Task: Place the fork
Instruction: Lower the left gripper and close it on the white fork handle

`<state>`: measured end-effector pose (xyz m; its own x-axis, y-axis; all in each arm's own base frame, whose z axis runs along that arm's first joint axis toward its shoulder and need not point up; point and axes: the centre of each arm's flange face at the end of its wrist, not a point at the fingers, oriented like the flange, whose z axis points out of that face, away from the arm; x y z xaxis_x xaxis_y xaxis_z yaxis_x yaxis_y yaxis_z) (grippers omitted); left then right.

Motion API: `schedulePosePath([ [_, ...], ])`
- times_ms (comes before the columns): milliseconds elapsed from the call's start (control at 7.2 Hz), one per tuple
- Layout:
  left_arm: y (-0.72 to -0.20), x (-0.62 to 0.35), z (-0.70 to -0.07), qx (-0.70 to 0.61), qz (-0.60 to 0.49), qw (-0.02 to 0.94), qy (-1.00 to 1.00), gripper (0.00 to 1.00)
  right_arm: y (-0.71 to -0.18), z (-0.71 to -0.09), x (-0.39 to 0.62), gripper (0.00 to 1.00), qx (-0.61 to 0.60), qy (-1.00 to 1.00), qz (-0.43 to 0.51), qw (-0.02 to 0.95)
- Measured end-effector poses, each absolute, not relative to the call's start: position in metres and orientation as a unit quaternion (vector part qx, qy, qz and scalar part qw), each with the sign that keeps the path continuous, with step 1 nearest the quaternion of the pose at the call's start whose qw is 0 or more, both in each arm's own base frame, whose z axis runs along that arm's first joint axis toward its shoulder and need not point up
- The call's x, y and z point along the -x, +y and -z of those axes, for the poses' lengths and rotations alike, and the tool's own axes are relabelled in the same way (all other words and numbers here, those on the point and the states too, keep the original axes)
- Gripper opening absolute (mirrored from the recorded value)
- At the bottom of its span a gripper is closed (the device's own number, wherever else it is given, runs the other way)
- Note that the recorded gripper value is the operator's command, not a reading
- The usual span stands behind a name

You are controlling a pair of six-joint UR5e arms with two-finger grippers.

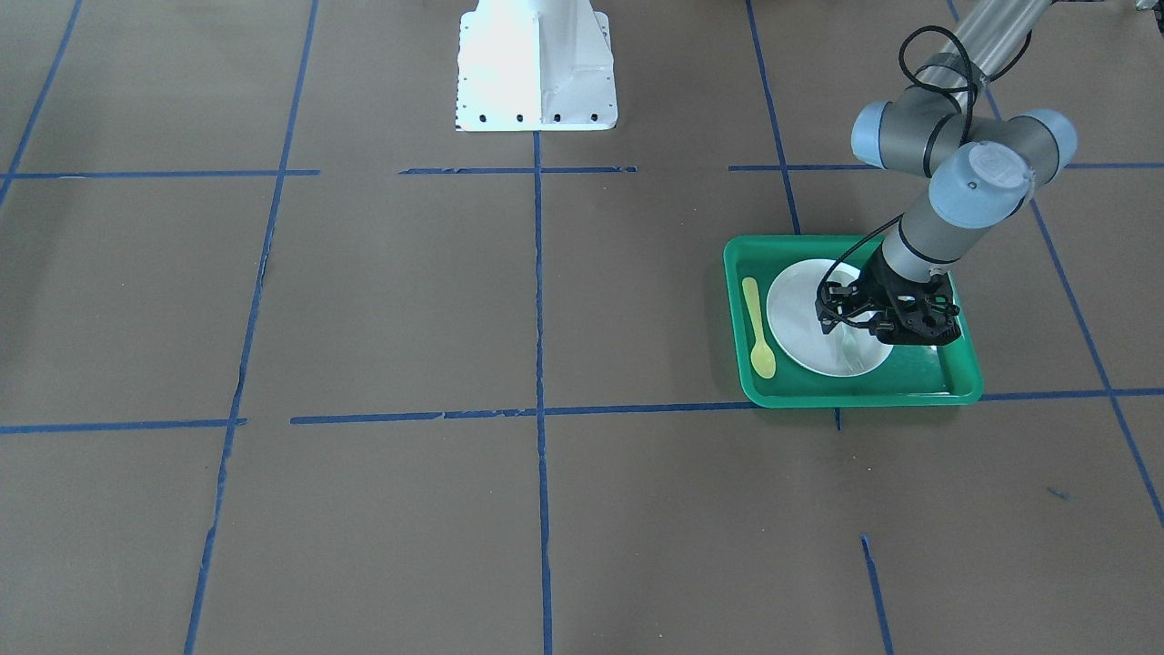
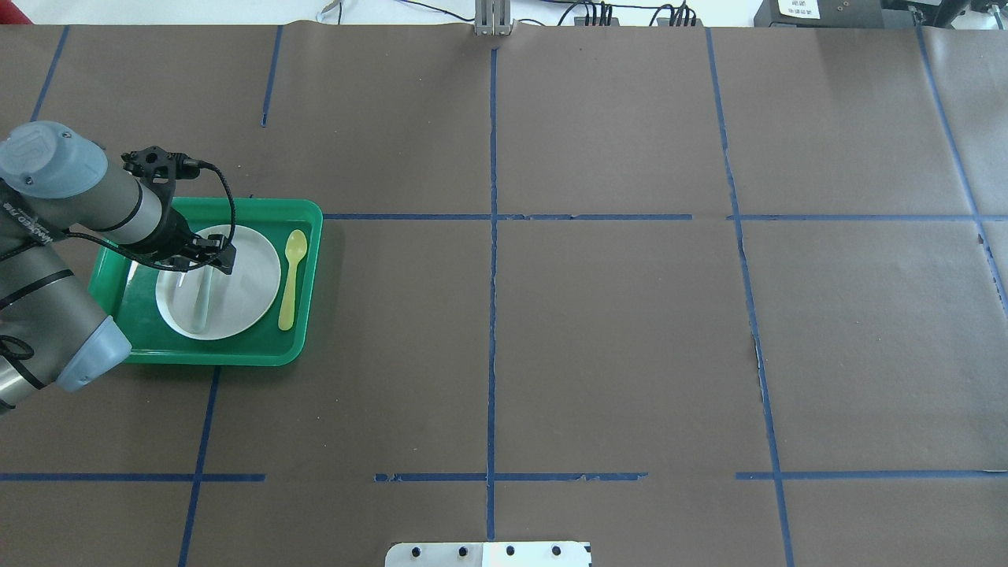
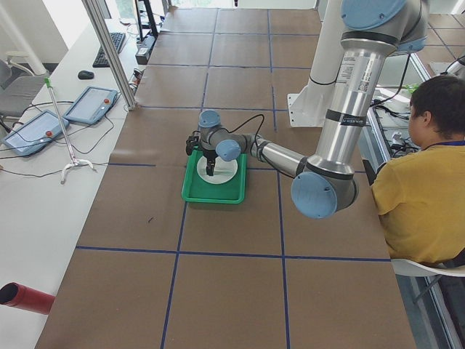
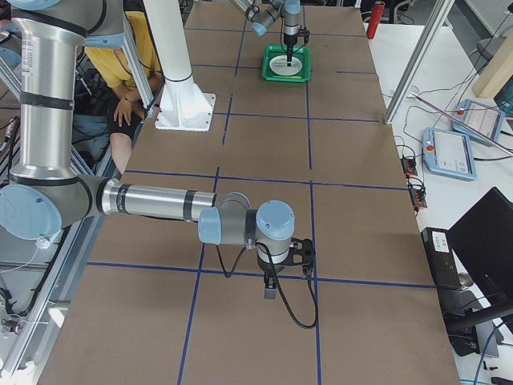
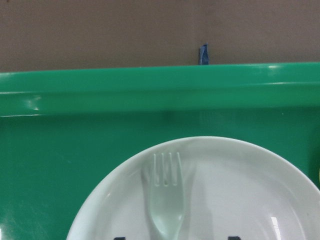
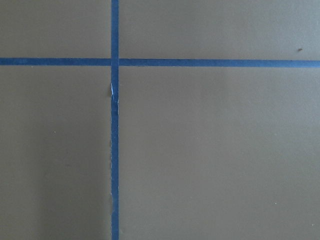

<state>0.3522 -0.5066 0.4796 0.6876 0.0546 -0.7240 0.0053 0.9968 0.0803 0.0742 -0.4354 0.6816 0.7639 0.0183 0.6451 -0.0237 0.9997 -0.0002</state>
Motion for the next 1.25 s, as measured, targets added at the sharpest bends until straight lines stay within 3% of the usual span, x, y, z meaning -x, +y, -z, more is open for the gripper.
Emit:
schedulePosePath([
  [972, -0.5076, -0.3532, -0.4853, -0.034, -0.012, 0.919, 0.392, 0.59, -0.4354, -0.6816, -0.0742, 1.00, -0.004, -0.343, -0.011, 0.939],
  [1250, -0.5077, -0.3537, -0.4853, -0.033, -0.012, 0.919, 0.392, 0.48, -0.4354, -0.6817, -0.0742, 1.00, -0.004, -0.343, -0.011, 0.939],
])
